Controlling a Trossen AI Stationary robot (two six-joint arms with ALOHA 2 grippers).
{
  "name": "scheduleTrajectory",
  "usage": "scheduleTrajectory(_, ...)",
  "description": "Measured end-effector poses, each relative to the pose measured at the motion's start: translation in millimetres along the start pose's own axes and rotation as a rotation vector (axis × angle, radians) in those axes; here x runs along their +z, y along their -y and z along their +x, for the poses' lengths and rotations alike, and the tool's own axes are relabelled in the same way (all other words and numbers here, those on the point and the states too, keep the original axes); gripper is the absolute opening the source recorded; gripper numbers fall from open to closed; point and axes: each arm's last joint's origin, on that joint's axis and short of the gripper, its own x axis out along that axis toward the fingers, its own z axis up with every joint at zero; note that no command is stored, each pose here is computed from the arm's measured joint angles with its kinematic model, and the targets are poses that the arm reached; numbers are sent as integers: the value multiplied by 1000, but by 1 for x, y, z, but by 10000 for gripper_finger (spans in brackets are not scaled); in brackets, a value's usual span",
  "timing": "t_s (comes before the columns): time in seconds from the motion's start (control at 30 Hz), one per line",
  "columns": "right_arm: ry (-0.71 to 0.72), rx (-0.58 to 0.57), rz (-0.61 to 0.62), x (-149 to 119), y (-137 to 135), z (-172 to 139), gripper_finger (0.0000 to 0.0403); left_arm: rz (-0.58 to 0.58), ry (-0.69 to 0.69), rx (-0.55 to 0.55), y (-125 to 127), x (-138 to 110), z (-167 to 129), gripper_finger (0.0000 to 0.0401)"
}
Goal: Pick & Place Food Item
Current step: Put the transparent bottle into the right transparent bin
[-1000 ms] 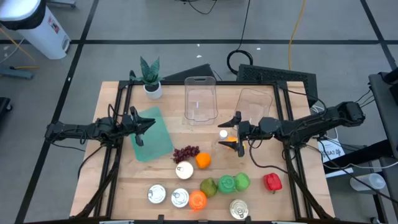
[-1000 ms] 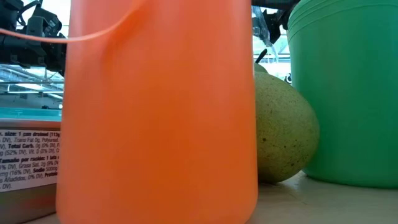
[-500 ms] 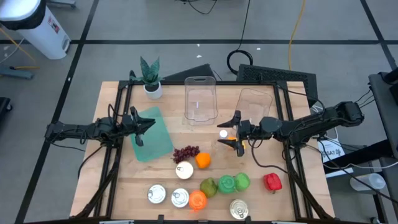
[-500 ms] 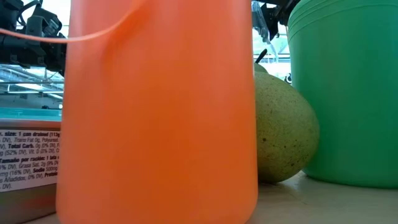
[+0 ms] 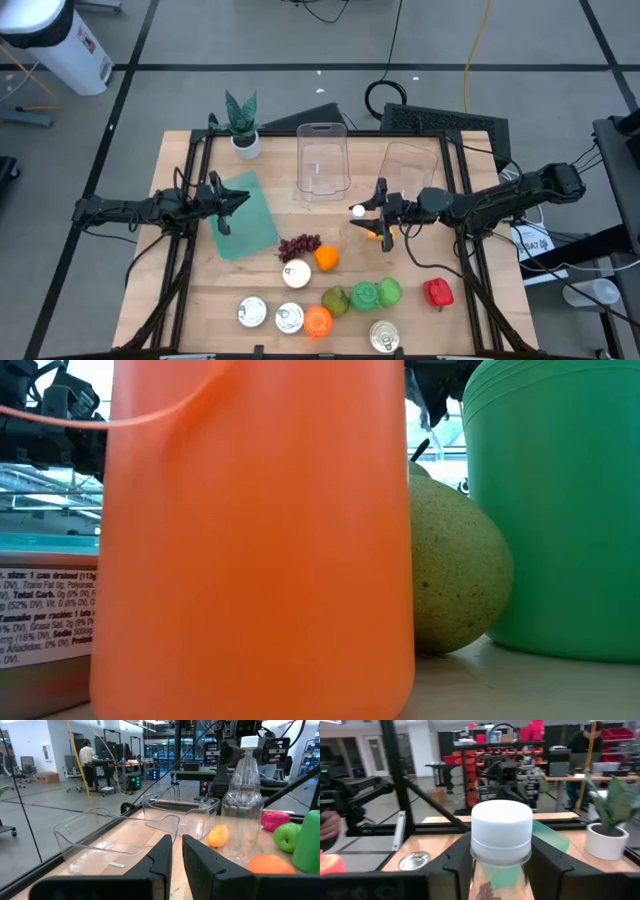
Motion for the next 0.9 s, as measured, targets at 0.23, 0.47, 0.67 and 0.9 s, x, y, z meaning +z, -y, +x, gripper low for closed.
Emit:
scheduleTrajectory(0.23,78,47,-14,10,-2,-2,131,0,0,0,0,0,0,51)
scheduleTrajectory(0.47,233,32,-44,45,2,-28,143,-10,0,0,0,0,0,51)
scheduleTrajectory(0.67,255,-11,-107,88,7,-54,133,-12,0,0,0,0,0,51)
scheduleTrajectory(0.9,129,-192,-205,148,11,-64,140,-9,3,0,0,0,0,51)
